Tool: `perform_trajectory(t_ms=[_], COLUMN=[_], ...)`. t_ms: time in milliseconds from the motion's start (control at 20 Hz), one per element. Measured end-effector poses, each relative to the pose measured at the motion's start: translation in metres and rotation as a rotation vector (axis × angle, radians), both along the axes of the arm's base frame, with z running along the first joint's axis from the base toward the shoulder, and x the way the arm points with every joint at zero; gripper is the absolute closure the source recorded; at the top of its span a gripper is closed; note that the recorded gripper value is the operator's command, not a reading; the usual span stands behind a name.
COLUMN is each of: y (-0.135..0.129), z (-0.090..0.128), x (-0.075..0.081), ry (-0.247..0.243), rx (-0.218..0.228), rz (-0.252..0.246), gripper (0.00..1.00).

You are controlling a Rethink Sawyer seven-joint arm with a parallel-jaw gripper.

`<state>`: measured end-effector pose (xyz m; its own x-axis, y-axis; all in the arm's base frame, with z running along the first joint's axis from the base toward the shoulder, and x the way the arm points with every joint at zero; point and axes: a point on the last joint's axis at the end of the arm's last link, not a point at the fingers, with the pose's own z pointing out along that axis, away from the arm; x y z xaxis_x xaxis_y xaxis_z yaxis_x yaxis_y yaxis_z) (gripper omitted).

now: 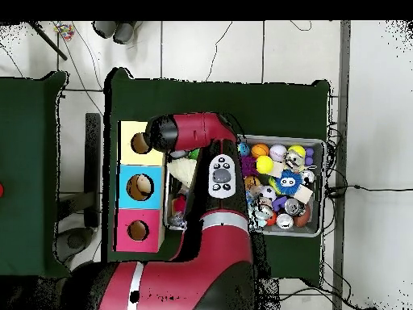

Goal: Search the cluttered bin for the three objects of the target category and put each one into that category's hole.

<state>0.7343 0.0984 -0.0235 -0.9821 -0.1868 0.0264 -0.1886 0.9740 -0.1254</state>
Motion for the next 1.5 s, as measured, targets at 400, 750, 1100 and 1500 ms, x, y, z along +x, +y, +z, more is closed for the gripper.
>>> perform_trajectory(t_ms=[400,750,1100,1500], y=[-0.009,-0.015,0.003,0.017], z=[0.005,0.02,0.049,0.062], x=[-0.004,-0.008,-0.014,-0.014], ry=[-0.028,-0.087,-0.108,-0.128], rx=[0.052,0.065,0.064,0.047], rz=[-0.028,-0.032,-0.005,0.024], gripper=[0.0,0.0,0.0,0.0])
